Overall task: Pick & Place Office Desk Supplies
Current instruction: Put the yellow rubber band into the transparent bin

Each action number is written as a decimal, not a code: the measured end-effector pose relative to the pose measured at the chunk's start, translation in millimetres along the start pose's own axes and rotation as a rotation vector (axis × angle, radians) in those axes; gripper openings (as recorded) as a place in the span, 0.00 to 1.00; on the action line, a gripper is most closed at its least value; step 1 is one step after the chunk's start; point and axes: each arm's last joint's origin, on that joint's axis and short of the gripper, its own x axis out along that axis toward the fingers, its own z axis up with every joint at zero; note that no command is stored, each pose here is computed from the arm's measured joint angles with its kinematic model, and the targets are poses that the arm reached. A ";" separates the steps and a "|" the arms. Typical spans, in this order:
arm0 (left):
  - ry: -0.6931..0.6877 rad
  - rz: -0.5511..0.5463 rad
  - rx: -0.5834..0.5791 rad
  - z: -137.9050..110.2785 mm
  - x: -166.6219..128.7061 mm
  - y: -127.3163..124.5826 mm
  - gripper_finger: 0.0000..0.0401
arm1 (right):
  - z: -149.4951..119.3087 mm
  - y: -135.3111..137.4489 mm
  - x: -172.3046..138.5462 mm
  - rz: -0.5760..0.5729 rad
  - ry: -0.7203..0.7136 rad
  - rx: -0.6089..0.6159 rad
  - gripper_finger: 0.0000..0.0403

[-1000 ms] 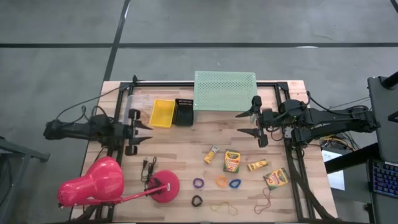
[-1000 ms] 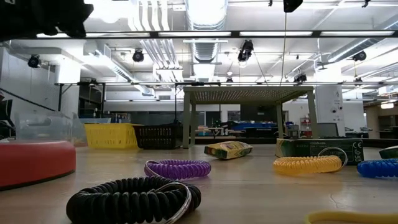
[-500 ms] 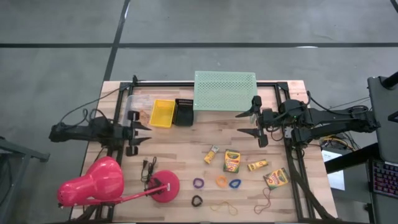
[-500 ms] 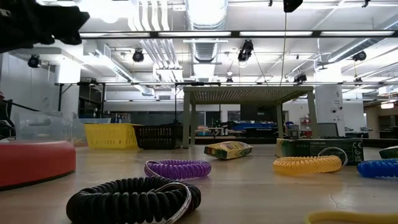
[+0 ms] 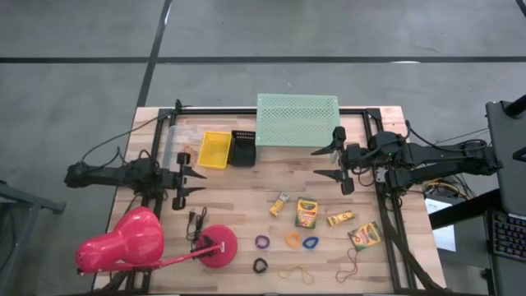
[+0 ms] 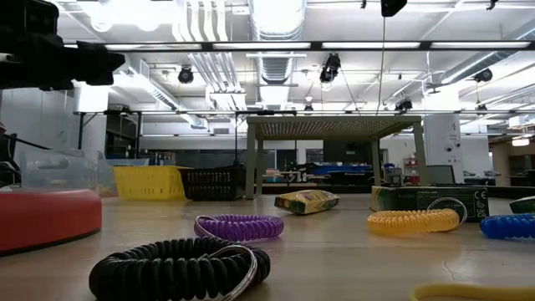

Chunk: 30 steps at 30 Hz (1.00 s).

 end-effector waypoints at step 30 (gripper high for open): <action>0.012 -0.004 -0.001 -1.4 0.1 -0.5 0.37 | 0.0 0.0 0.0 0.000 0.000 0.000 0.59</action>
